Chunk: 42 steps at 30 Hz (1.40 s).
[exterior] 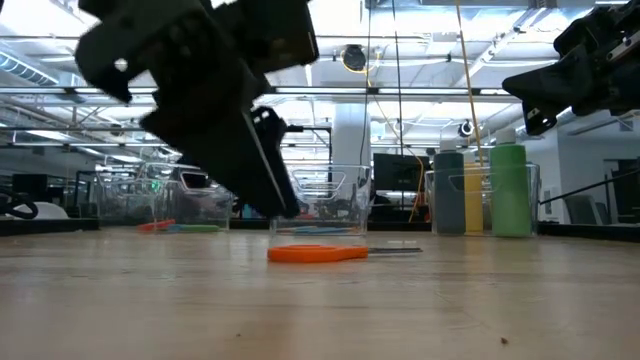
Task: Pick & Place Paint Supplies
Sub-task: Put the orange scissors into the left transparent bin
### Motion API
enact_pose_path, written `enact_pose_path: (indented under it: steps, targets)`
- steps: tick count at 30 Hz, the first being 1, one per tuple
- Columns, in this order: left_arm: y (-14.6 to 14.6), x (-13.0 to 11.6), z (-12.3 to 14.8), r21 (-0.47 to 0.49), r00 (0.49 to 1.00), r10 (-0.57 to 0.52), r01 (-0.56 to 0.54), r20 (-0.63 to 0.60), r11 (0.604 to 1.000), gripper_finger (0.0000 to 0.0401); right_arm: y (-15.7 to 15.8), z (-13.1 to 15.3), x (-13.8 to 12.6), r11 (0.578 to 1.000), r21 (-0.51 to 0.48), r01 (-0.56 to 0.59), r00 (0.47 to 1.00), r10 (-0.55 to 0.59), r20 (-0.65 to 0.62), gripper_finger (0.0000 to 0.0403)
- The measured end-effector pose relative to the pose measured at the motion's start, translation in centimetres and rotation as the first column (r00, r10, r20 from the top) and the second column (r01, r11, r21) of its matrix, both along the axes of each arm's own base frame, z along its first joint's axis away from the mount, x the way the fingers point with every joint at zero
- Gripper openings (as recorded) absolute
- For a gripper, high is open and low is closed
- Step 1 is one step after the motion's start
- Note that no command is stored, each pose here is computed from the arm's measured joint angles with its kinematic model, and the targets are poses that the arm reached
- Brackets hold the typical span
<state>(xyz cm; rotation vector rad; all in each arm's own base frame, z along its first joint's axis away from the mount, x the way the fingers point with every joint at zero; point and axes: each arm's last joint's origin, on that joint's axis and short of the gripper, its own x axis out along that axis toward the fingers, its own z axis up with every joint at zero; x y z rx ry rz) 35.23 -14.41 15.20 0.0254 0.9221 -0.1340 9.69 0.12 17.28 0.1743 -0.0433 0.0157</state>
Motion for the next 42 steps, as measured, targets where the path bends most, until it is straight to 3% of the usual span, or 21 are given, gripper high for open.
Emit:
enact_pose_path:
  steps: [7,18,22,35,42]
  targets:
    - [0.1,0.5,-2.4,0.065,0.999,0.049,-0.048,-0.018,0.997,0.0271,0.0,0.0,0.0,1.000,-0.002,0.000,1.000,0.000,0.001,0.0000]
    - [0.6,0.8,-2.8,0.067,0.997,0.068,-0.066,-0.028,0.996,0.0266,0.0,0.0,0.0,1.000,-0.002,-0.001,1.000,0.001,0.002,0.0000]
    - [0.7,0.7,-2.8,0.069,0.997,0.070,-0.067,-0.039,0.995,0.0225,0.0,0.0,0.0,1.000,-0.002,-0.001,1.000,0.001,0.002,0.0000]
    - [1.7,0.8,-3.0,0.013,0.978,0.191,-0.191,-0.080,0.982,0.0021,0.0,0.0,0.0,1.000,-0.002,-0.001,1.000,0.001,0.002,0.0000]
    - [2.4,0.8,-3.1,-0.002,0.950,0.296,-0.298,-0.103,0.955,0.0007,0.0,0.0,0.0,1.000,-0.002,-0.001,1.000,0.001,0.002,0.0000]
